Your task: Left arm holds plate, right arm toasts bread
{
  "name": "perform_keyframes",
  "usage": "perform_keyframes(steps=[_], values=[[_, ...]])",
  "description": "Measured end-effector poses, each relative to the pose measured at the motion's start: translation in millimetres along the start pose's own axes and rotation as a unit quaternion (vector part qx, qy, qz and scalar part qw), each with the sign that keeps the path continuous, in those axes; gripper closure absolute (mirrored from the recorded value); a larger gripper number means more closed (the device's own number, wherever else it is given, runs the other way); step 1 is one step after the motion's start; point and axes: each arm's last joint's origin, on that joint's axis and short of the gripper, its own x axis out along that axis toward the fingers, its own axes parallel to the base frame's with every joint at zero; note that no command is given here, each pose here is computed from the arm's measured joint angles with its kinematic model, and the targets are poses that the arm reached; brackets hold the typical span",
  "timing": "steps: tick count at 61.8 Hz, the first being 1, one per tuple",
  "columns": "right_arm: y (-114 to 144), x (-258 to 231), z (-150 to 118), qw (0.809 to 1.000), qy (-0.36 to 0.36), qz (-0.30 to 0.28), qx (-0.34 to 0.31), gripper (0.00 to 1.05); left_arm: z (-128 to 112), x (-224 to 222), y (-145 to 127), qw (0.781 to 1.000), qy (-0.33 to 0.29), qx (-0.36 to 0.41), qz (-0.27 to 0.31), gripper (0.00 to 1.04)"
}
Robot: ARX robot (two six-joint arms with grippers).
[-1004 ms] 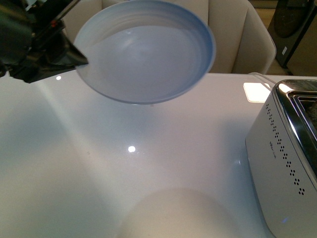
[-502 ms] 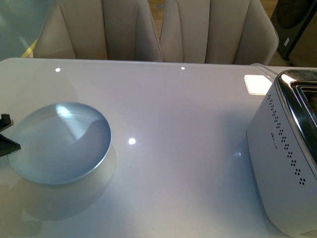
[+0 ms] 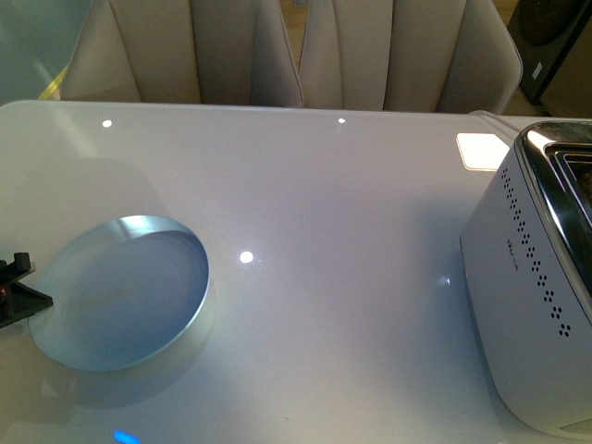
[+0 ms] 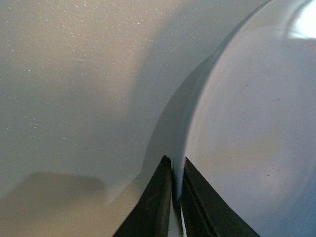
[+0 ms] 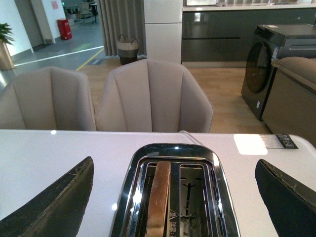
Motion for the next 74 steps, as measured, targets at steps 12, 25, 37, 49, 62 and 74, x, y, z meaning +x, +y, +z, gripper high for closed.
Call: perform_keyframes(steps=[12, 25, 37, 49, 62, 74], values=[[0, 0, 0, 1.0, 0.0, 0.0, 0.0, 0.09, 9, -19, -11, 0.999, -0.028, 0.015, -0.005, 0.5], [0, 0, 0, 1.0, 0.0, 0.0, 0.0, 0.09, 43, -79, -64, 0.976, -0.198, 0.095, 0.001, 0.1], [0, 0, 0, 1.0, 0.0, 0.0, 0.0, 0.09, 50, -130, -129, 0.942, -0.304, 0.138, -0.032, 0.07], [0, 0, 0, 1.0, 0.0, 0.0, 0.0, 0.09, 35, -168, -174, 0.922, -0.351, 0.149, -0.06, 0.07], [0, 0, 0, 1.0, 0.0, 0.0, 0.0, 0.09, -9, -187, -166, 0.83, -0.511, 0.222, 0.041, 0.5], [0, 0, 0, 1.0, 0.0, 0.0, 0.0, 0.09, -41, -194, -156, 0.829, -0.507, 0.232, 0.049, 0.87]])
